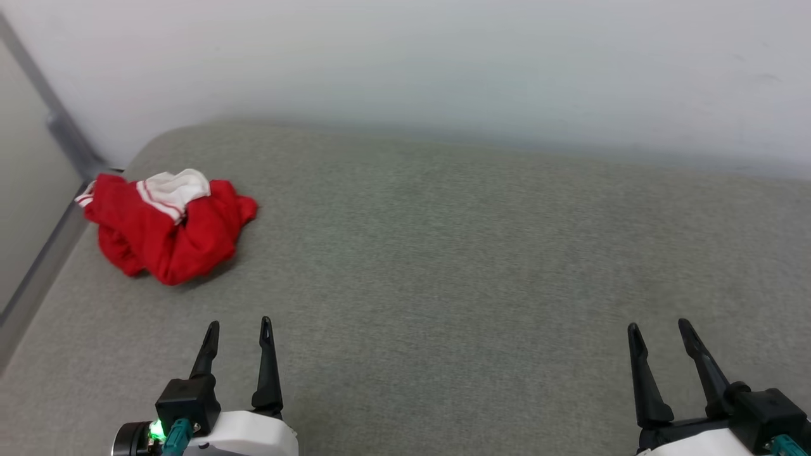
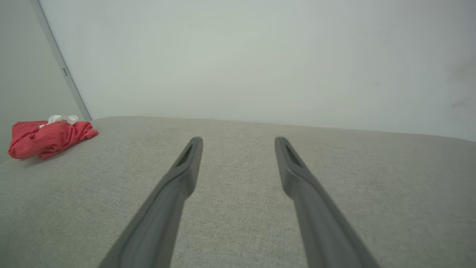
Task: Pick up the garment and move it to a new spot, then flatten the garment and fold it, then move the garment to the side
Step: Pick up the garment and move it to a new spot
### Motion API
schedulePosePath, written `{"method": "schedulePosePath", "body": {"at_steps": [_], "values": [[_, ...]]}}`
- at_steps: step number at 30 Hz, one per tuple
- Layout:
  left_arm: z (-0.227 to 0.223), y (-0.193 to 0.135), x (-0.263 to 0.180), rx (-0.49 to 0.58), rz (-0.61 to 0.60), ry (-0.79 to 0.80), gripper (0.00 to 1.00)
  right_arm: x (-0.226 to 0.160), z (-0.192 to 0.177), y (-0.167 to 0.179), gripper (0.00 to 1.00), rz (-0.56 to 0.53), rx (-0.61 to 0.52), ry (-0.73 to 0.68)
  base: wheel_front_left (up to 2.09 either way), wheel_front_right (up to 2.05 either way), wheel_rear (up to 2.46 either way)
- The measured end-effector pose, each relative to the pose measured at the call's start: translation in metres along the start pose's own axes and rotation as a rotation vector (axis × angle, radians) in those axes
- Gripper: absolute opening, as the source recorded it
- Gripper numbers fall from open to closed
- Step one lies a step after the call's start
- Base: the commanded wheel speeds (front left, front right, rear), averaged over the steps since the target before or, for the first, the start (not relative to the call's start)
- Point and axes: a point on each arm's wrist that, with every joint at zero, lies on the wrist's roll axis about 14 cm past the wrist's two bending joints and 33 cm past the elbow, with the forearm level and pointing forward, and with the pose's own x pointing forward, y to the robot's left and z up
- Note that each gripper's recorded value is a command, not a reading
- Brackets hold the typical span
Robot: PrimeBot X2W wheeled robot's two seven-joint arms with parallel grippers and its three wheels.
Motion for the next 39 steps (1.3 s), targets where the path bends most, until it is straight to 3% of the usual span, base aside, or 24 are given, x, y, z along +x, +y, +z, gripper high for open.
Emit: {"method": "schedulePosePath", "body": {"at_steps": [21, 39], "values": [[0.006, 0.092, -0.058, 0.007, 0.311, 0.000, 1.00, 0.039, -0.018, 0.102, 1.00, 0.319, 0.032, 0.037, 0.00, 0.00, 0.00], [0.004, 0.116, -0.081, -0.002, 0.401, 0.012, 1.00, 0.043, -0.023, 0.130, 1.00, 0.405, 0.039, 0.046, 0.00, 0.00, 0.00]]}}
